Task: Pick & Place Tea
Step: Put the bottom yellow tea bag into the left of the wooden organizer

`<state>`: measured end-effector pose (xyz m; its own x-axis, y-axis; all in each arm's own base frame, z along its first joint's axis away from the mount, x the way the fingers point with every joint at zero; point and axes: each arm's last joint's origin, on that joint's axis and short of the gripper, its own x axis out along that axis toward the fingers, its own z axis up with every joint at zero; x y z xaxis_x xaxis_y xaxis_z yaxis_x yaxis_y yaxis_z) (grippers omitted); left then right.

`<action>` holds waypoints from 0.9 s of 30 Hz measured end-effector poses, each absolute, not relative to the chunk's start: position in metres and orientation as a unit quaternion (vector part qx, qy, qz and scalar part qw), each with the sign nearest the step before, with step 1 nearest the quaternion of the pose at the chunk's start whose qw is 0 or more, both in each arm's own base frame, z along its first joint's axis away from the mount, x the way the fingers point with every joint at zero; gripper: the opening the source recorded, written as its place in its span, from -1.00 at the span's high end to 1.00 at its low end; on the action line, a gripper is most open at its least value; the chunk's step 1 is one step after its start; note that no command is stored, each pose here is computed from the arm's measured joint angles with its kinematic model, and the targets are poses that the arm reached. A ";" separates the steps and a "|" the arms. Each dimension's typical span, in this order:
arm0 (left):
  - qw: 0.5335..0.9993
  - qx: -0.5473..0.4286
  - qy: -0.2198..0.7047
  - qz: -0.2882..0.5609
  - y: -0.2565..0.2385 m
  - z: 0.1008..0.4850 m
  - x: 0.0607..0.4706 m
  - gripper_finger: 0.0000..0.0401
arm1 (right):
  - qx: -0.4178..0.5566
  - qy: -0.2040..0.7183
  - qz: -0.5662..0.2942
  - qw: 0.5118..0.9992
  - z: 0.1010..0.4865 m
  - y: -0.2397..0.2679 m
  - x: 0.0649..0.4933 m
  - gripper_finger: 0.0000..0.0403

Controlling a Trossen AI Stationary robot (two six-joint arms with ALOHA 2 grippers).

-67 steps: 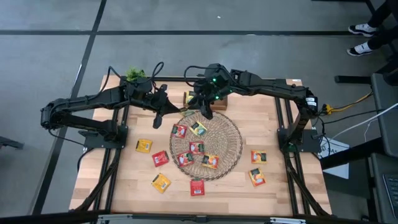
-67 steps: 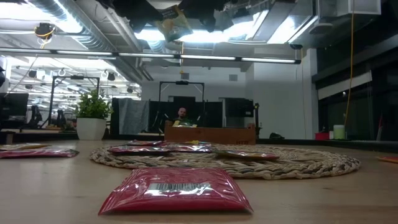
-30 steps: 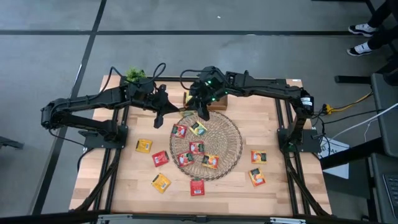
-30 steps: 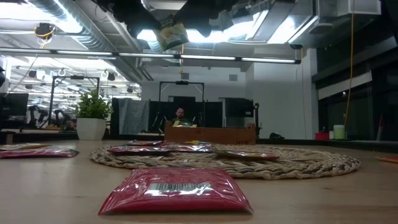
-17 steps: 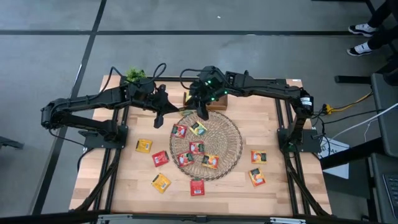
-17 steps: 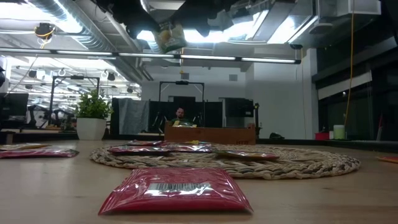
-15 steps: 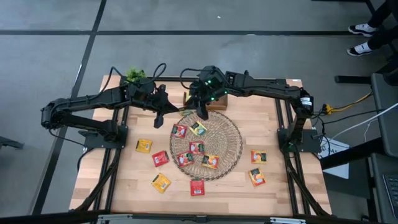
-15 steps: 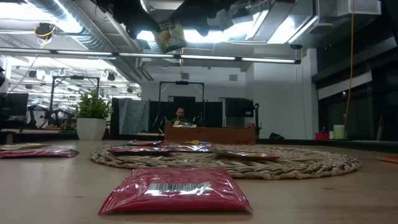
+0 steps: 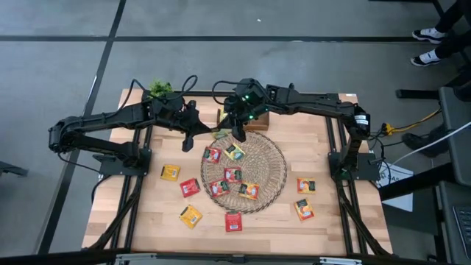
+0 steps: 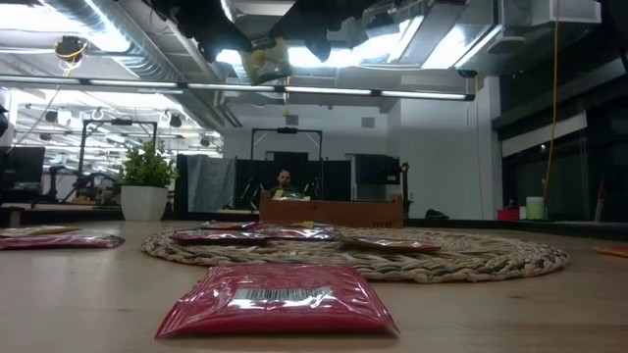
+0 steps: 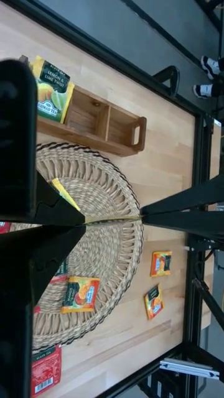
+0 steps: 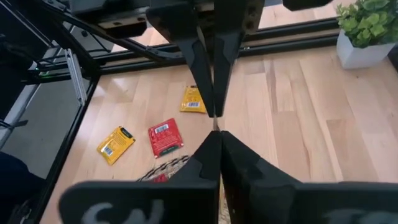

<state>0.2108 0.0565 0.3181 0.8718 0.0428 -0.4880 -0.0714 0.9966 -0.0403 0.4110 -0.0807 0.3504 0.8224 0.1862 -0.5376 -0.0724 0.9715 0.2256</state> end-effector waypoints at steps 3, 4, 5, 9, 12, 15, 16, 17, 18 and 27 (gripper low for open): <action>0.967 -0.029 0.252 0.029 0.057 0.318 0.211 0.99 | 0.098 0.292 0.068 0.949 0.349 -0.081 0.412 0.98; 0.967 -0.029 0.252 0.030 0.057 0.318 0.211 0.99 | 0.099 0.294 0.068 0.948 0.348 -0.081 0.412 0.98; 0.967 -0.030 0.251 0.031 0.057 0.318 0.211 0.98 | 0.100 0.296 0.067 0.948 0.347 -0.081 0.412 0.98; 0.967 -0.033 0.251 0.034 0.057 0.318 0.211 0.94 | 0.099 0.300 0.059 0.947 0.347 -0.081 0.412 0.98; 0.966 -0.040 0.251 0.040 0.057 0.318 0.211 0.94 | 0.097 0.309 0.043 0.945 0.345 -0.083 0.411 0.99; 0.966 -0.041 0.251 0.041 0.057 0.318 0.210 0.94 | 0.100 0.319 0.034 0.942 0.343 -0.087 0.409 0.99; 0.966 -0.041 0.251 0.042 0.057 0.319 0.209 0.94 | 0.101 0.321 0.030 0.941 0.343 -0.090 0.408 0.99; 0.967 -0.041 0.250 0.042 0.057 0.319 0.209 0.93 | 0.102 0.322 0.027 0.941 0.343 -0.092 0.407 0.99; 0.967 -0.040 0.250 0.042 0.056 0.319 0.209 0.93 | 0.103 0.322 0.024 0.941 0.343 -0.094 0.407 0.99; 0.966 -0.036 0.246 0.065 0.054 0.326 0.195 0.92 | 0.114 0.319 -0.011 0.941 0.342 -0.122 0.399 0.99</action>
